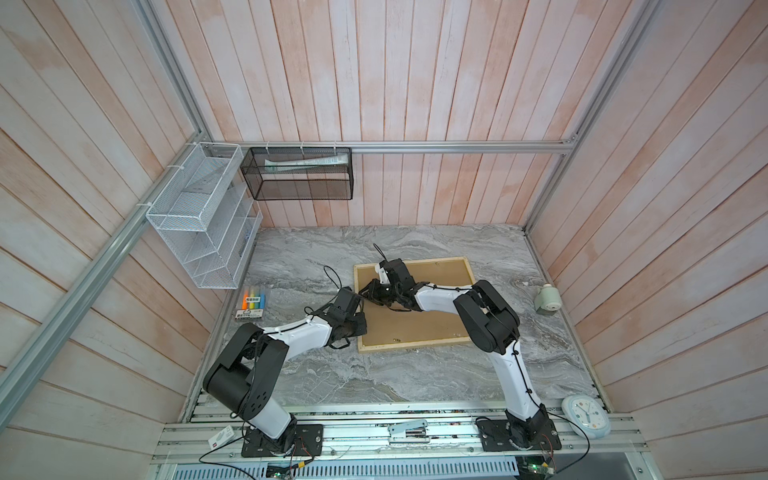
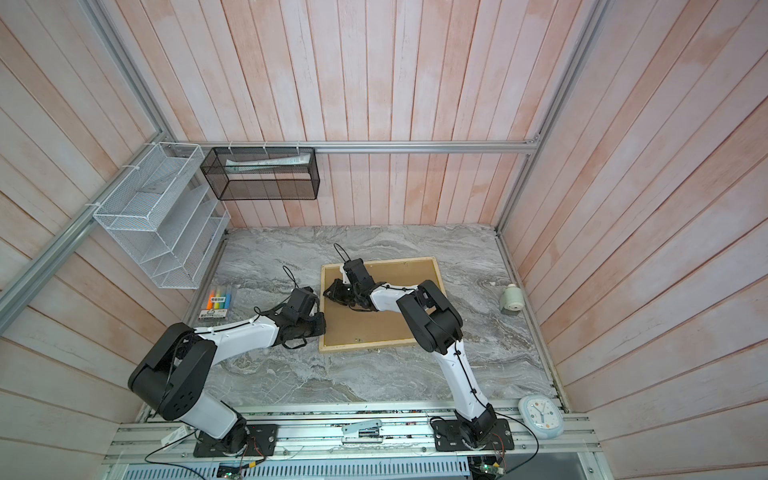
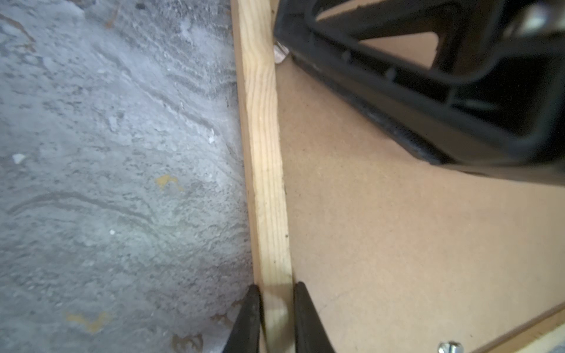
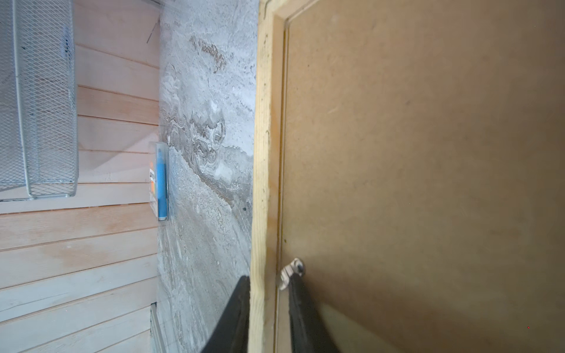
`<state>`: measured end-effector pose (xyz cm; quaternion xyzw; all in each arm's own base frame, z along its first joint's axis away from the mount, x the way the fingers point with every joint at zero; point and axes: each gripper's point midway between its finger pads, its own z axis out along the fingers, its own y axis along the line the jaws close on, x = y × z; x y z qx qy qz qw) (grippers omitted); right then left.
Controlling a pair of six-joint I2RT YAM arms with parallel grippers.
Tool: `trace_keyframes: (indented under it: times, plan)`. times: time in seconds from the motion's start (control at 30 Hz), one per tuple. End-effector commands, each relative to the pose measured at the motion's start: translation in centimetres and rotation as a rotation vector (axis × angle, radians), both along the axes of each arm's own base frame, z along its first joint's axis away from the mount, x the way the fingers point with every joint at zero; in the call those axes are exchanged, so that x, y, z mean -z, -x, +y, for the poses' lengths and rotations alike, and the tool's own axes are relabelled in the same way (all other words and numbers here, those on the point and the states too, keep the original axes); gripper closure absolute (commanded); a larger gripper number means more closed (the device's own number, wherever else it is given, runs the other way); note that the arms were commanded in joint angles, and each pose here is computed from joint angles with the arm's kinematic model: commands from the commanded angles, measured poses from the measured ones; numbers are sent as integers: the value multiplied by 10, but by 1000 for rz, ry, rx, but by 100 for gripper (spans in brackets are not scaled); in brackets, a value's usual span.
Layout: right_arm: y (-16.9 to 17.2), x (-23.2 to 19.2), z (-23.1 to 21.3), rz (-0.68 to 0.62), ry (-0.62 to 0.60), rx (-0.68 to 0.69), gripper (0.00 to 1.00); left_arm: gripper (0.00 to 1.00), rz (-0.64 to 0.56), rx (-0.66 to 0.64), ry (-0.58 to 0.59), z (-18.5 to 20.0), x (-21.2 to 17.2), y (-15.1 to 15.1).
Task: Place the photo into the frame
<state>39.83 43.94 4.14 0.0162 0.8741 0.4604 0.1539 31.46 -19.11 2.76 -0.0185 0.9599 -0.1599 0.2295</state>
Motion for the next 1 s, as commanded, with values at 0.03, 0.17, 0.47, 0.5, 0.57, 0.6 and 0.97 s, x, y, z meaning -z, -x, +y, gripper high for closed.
trace_keyframes:
  times: [0.03,0.17,0.47,0.5,0.57,0.6,0.97]
  plan:
    - [14,32,-6,112,-7,70,75,88,101,87,7,-8,22,21]
    - [14,32,-8,129,-30,117,75,89,101,91,15,-10,22,21]
    - [16,36,-5,180,-74,157,75,89,102,97,21,-11,21,21]
    - [17,37,-5,182,-72,158,75,89,103,96,19,-11,22,22]
    - [19,37,-7,181,-66,164,75,87,100,94,15,-10,22,21]
    - [20,36,-8,181,-65,167,75,85,100,92,12,-10,22,21]
    - [27,33,-21,185,-69,213,75,66,46,17,-52,1,10,2]
